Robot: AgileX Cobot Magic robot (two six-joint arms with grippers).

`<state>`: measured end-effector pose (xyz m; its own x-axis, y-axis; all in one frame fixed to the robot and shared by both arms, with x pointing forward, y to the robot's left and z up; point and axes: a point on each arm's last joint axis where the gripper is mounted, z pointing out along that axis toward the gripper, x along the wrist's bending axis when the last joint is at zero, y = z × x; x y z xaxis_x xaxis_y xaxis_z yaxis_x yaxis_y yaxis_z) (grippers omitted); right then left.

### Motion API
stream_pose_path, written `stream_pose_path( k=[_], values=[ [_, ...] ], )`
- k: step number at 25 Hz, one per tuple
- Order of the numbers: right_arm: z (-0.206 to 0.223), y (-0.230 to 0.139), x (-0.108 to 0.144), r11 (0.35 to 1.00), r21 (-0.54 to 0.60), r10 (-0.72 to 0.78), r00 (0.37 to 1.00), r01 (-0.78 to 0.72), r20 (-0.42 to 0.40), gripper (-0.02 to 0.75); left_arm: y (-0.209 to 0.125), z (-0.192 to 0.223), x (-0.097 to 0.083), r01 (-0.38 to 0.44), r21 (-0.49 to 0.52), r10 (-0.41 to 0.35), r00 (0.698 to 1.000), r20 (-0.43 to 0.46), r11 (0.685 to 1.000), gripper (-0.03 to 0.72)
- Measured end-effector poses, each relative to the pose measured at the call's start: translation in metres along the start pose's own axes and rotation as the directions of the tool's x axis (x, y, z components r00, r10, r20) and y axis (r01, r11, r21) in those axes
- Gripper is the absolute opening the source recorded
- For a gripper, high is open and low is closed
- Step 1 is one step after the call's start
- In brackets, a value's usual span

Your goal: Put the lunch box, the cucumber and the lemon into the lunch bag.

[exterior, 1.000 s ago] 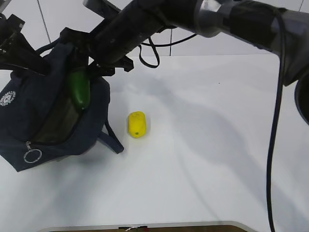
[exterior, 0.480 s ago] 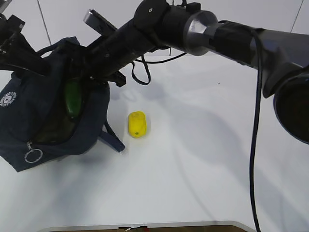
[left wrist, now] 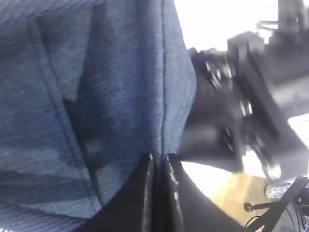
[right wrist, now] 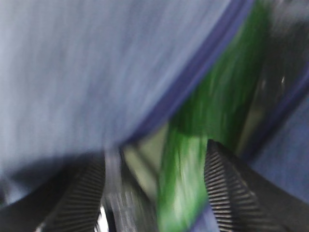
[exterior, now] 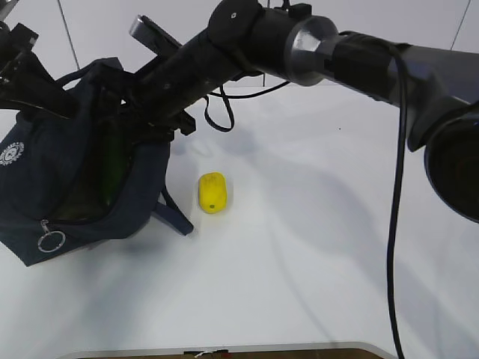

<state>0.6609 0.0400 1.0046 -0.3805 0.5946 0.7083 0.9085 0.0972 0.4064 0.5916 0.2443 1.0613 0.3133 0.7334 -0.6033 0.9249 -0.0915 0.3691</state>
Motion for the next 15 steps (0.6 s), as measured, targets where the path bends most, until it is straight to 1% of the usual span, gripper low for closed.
stream_pose_path(
  k=[4,9,11,13,15],
  values=[
    [0.0,-0.004,0.0,0.999,0.046,-0.006,1.0,0.006,-0.004,0.526,-0.001,0.0,0.0,-0.002,0.011,0.002,1.0,0.0,1.0,-0.008],
    [-0.006,-0.009,-0.006,0.986,0.145,-0.075,0.997,0.077,-0.019,0.501,-0.001,0.0,0.0,-0.003,0.014,0.003,1.0,0.0,1.0,-0.008],
    [-0.01,-0.011,-0.008,0.979,0.18,-0.098,0.995,0.098,-0.006,0.499,-0.001,0.0,0.0,-0.003,0.014,0.003,1.0,-0.001,1.0,-0.008],
    [-0.02,-0.009,-0.007,0.972,0.194,-0.138,0.99,0.13,0.025,0.499,-0.001,0.0,0.0,-0.004,0.015,0.004,1.0,-0.002,1.0,-0.008],
    [-0.034,-0.008,0.0,0.964,0.204,-0.188,0.981,0.173,0.055,0.499,-0.001,0.0,0.0,-0.004,0.015,0.004,1.0,-0.002,1.0,-0.008]
  ],
)
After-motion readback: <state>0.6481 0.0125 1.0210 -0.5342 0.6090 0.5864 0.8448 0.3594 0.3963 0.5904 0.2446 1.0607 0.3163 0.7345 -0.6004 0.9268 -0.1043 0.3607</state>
